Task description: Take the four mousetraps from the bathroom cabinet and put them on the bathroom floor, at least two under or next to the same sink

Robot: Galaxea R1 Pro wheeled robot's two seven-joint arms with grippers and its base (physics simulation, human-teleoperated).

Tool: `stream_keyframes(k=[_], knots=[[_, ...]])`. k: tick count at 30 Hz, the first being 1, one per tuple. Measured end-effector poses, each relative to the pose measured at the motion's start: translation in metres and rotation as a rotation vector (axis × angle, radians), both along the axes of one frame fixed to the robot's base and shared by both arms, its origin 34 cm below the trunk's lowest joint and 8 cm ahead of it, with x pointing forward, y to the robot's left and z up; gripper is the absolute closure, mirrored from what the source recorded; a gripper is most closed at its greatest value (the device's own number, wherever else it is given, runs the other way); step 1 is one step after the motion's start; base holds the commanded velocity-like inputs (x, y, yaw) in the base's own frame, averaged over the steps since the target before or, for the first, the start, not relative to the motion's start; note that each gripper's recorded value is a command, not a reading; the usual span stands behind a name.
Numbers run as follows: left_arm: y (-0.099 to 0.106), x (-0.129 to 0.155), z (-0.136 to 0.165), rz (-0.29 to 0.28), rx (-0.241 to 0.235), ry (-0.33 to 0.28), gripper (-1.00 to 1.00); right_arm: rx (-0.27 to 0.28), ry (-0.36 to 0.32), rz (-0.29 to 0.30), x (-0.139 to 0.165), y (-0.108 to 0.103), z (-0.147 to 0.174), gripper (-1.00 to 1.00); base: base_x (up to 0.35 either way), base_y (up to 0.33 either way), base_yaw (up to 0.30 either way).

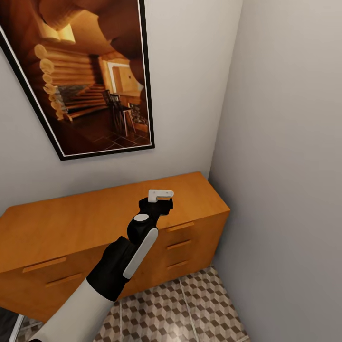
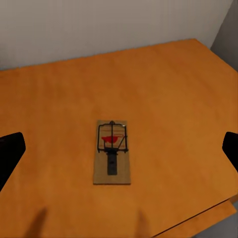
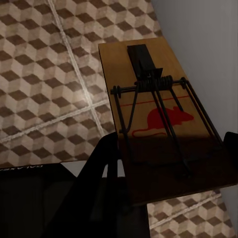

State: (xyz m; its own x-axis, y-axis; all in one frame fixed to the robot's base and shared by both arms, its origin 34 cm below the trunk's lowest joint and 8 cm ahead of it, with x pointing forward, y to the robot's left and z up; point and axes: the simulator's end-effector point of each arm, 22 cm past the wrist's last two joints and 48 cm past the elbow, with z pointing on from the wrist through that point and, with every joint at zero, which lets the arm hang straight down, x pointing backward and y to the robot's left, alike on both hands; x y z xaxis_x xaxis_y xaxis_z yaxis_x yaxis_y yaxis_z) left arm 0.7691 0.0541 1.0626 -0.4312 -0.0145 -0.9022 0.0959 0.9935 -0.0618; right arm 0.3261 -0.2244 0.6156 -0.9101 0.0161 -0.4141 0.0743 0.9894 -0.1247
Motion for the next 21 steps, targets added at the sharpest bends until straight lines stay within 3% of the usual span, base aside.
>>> stream_keyframes(k=[21], knots=[[0.0,0.0,-0.025,0.001,0.002,0.041,-1.0,-0.001,0.039,0.0,-0.018,-0.001,-0.007,1.0,0.0,0.0,0.0]])
